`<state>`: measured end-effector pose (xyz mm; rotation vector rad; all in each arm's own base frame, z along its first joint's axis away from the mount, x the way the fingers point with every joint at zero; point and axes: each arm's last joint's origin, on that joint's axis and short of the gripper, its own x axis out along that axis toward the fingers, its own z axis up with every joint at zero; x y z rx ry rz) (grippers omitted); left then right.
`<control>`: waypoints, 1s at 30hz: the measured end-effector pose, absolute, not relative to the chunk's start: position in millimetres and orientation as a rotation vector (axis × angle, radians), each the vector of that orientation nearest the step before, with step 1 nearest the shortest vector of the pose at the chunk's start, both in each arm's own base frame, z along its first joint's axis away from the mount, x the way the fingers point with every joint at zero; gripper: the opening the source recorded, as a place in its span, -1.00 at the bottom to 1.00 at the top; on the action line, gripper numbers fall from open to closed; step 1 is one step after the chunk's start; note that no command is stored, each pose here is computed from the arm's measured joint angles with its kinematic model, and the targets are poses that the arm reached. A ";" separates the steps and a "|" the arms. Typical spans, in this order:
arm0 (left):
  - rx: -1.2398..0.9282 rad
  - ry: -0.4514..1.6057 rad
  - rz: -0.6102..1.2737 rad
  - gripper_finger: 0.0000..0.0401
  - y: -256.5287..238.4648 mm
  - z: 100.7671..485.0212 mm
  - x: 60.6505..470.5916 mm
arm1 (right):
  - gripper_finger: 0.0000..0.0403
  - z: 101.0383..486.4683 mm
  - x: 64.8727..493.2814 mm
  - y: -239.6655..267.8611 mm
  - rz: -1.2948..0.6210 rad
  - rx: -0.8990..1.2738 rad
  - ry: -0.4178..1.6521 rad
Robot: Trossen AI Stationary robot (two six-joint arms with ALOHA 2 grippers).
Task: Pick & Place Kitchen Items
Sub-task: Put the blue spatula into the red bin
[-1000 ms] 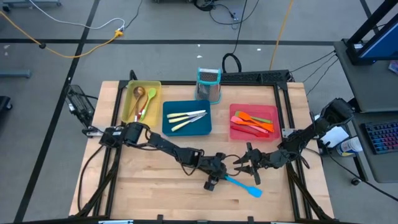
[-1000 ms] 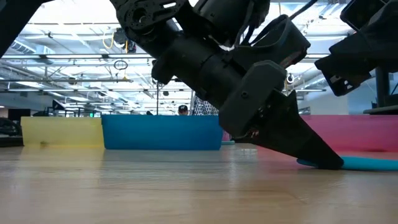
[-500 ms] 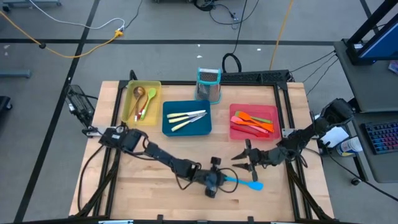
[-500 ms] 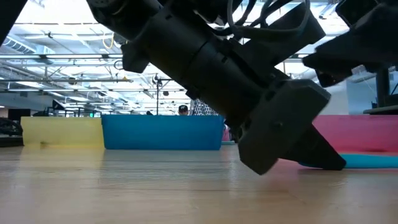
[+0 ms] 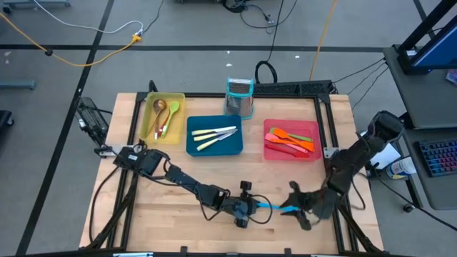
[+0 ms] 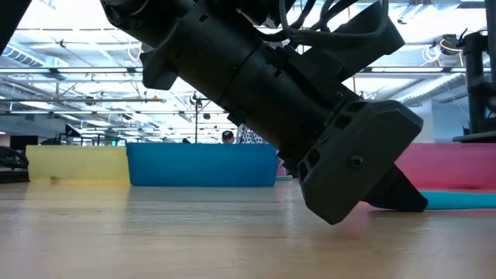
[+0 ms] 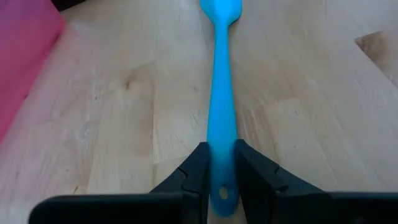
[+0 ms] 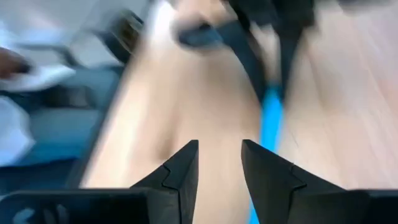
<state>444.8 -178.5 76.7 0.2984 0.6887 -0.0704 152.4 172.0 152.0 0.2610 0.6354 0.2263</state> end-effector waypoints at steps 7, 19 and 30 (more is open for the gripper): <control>0.290 0.684 -0.061 -0.69 -178.2 76.6 444.9 | -0.43 131.6 124.7 175.6 -0.048 0.415 0.864; 0.289 0.683 -0.057 -0.69 -177.8 76.7 445.1 | -0.41 123.5 117.4 179.3 -0.037 0.504 0.994; 0.294 0.643 -0.013 -0.69 -177.6 78.3 446.9 | -0.63 122.0 119.3 184.3 0.027 0.512 0.997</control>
